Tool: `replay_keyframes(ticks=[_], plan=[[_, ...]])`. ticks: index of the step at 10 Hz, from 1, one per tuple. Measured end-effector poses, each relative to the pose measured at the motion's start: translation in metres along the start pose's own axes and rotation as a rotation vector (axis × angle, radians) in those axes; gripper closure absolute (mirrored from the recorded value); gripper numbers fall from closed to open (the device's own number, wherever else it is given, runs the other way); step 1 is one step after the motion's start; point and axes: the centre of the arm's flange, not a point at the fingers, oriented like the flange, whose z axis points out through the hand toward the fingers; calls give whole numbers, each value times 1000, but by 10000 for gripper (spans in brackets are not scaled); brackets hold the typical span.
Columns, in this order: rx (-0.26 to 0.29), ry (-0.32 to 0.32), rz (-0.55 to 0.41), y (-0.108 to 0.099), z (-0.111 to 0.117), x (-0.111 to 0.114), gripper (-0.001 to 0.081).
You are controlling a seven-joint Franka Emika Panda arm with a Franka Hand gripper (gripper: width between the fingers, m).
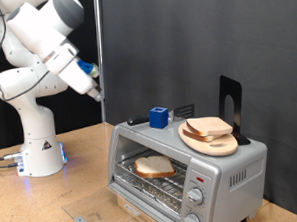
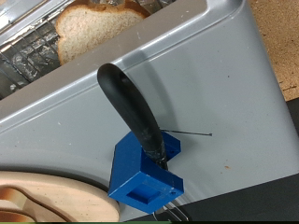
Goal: Make a piece of toast with the oven
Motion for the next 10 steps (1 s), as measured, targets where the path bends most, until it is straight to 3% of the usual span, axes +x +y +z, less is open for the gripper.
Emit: replay_keyframes(ticks=[2, 4, 5, 6, 8, 10], plan=[[12, 1, 5, 0, -2, 2, -2], [197, -105, 118, 17, -13, -10, -2], [138, -33, 75, 41, -21, -9, -2], [49, 23, 3, 46, -19, -11, -2], [163, -103, 136, 38, -15, -17, -2], [225, -258, 324, 45, -7, -24, -2]])
